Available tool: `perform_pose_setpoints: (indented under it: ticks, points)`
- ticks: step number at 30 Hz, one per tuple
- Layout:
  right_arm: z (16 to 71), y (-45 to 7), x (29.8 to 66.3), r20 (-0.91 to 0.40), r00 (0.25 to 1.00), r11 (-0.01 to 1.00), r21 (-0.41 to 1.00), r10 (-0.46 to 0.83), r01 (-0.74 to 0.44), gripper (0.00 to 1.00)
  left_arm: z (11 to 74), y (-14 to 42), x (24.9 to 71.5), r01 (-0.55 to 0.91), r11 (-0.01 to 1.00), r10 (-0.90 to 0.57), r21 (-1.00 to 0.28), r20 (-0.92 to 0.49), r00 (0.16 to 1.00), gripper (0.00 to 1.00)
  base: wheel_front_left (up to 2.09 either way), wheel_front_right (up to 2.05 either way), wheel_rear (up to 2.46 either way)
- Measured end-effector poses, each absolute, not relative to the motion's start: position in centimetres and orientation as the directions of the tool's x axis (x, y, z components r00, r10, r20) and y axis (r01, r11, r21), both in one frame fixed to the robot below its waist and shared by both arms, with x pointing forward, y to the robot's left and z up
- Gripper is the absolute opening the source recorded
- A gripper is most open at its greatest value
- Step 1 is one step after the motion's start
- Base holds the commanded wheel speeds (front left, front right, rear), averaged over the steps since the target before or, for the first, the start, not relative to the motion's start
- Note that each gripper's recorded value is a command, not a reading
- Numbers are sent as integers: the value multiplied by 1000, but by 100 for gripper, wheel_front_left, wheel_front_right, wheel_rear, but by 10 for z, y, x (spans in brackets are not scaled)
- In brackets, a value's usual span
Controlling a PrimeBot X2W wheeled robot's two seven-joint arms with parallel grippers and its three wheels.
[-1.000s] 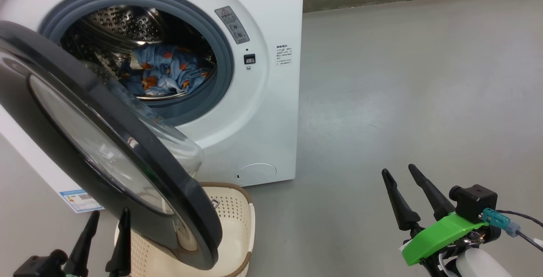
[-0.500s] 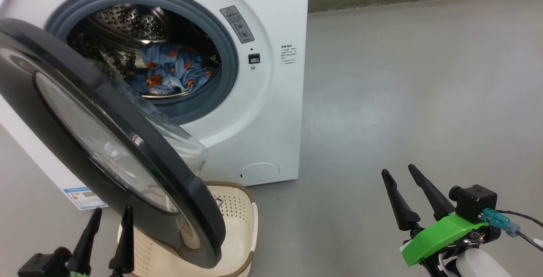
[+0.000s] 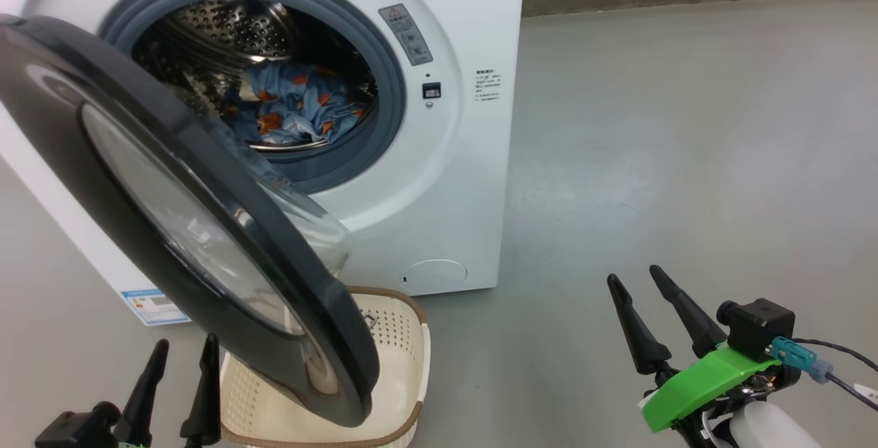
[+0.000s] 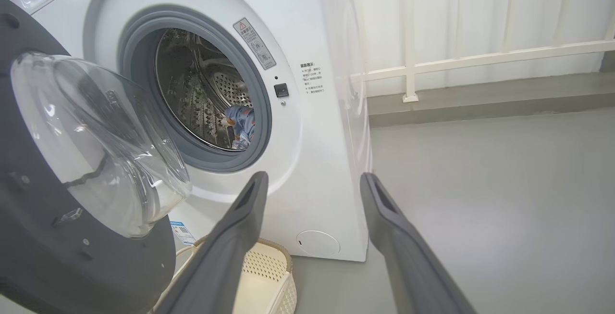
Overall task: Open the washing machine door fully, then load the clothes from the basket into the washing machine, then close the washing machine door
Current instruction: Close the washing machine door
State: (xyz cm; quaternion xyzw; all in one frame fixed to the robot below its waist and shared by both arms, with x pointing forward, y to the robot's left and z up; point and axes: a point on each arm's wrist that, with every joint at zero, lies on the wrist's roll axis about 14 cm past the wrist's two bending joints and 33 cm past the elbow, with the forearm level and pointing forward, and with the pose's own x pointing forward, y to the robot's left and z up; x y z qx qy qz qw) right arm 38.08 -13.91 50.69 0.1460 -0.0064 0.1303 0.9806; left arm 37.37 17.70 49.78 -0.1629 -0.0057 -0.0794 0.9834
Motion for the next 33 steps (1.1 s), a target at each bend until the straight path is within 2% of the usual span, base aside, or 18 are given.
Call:
perform_pose_setpoints:
  ticks: [1, 4, 5, 11, 18, 26, 33]
  points:
    - [507, -136, 381, 52, 963, 921, 284, 263, -267, 47, 497, 178, 373, 154, 935, -151, -320, 35, 988, 100, 0, 0, 0]
    - [513, -126, 386, 66, 954, 914, 277, 291, -298, 5, 495, 183, 369, 139, 936, -136, -322, 31, 990, 100, 0, 0, 0]
    - [517, -123, 389, 77, 950, 910, 272, 302, -311, 0, 495, 184, 368, 132, 937, -130, -324, 28, 991, 100, 0, 0, 0]
    - [554, -93, 407, 177, 909, 873, 263, 376, -412, 0, 491, 198, 356, 82, 939, -80, -335, 19, 997, 100, 0, 0, 0]
    - [611, -50, 417, 334, 829, 792, 281, 449, -542, 0, 487, 220, 337, 15, 941, -12, -339, 11, 1000, 100, 0, 0, 0]
    - [675, 19, 393, 511, 651, 627, 250, 561, -738, 0, 481, 243, 312, -63, 939, 64, -337, -6, 998, 100, 0, 0, 0]
    - [697, 72, 347, 571, 479, 460, 191, 666, -867, 0, 482, 262, 296, -119, 937, 125, -330, -4, 992, 100, 0, 0, 0]
